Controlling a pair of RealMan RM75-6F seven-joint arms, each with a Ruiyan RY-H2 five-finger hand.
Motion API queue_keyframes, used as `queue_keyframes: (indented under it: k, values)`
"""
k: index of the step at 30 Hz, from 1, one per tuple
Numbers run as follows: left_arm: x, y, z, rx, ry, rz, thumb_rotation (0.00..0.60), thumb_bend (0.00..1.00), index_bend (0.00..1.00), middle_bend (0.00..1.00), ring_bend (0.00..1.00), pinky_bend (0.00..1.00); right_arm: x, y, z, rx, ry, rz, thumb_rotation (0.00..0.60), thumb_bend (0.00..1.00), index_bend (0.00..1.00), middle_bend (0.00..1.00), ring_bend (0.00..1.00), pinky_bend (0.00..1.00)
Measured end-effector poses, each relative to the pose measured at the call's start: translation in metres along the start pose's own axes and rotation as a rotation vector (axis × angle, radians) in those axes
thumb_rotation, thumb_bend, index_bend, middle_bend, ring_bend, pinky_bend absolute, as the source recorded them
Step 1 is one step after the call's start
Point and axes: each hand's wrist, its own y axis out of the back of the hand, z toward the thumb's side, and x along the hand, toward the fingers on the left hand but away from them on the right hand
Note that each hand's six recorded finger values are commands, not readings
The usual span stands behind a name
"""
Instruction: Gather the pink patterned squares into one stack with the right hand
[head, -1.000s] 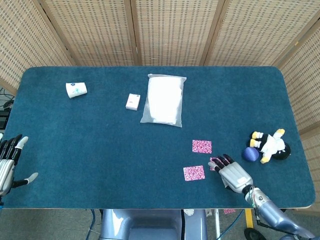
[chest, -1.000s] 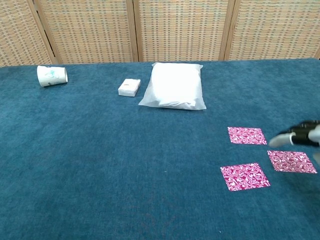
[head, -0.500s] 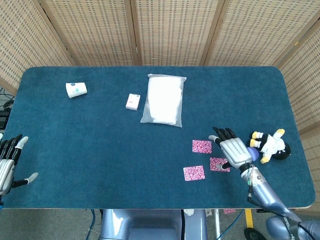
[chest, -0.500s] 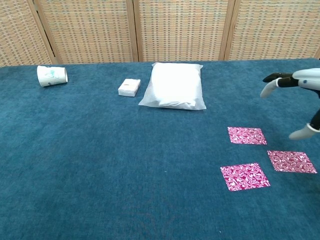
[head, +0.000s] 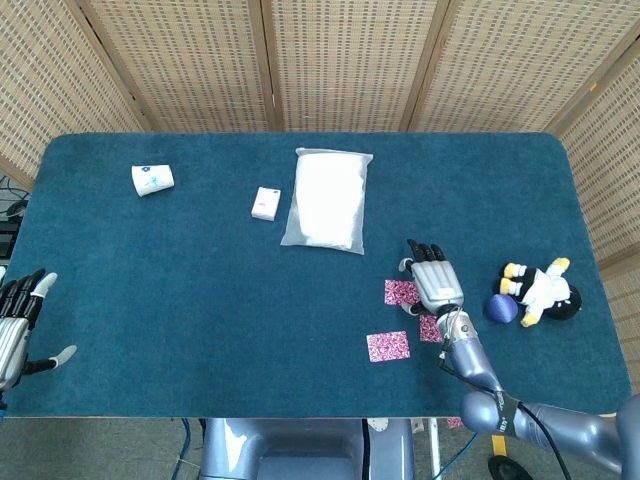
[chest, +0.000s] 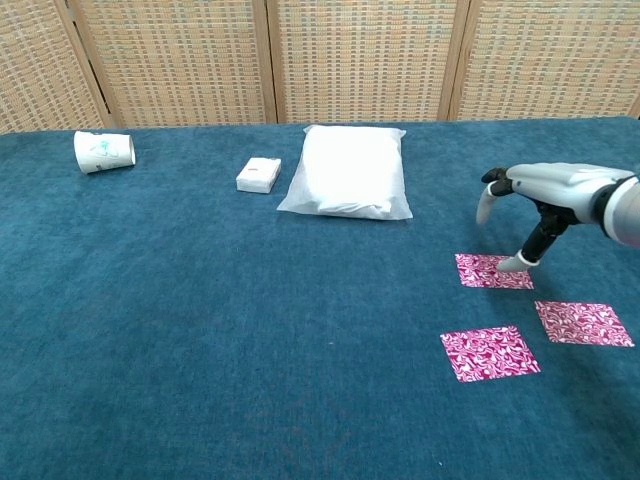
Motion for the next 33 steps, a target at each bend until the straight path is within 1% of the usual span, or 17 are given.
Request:
queue_keyframes:
  k: [8, 13, 33]
  values:
    - [0.0, 0.0, 0.0, -0.002, 0.0, -0.002, 0.6, 0.0, 0.0, 0.0, 0.0, 0.0, -0.008, -0.009, 0.0, 0.01, -0.019, -0.012, 0.6, 0.25, 0.31, 0.0, 0.0, 0.0]
    - [0.0, 0.0, 0.0, 0.0, 0.0, -0.002, 0.6, 0.0, 0.0, 0.0, 0.0, 0.0, -0.009, -0.017, 0.0, 0.004, -0.02, 0.004, 0.6, 0.25, 0.31, 0.0, 0.0, 0.0]
    - [0.0, 0.0, 0.0, 0.003, 0.001, -0.002, 0.6, 0.0, 0.0, 0.0, 0.0, 0.0, -0.011, -0.034, 0.002, 0.02, -0.016, 0.031, 0.6, 0.25, 0.31, 0.0, 0.0, 0.0]
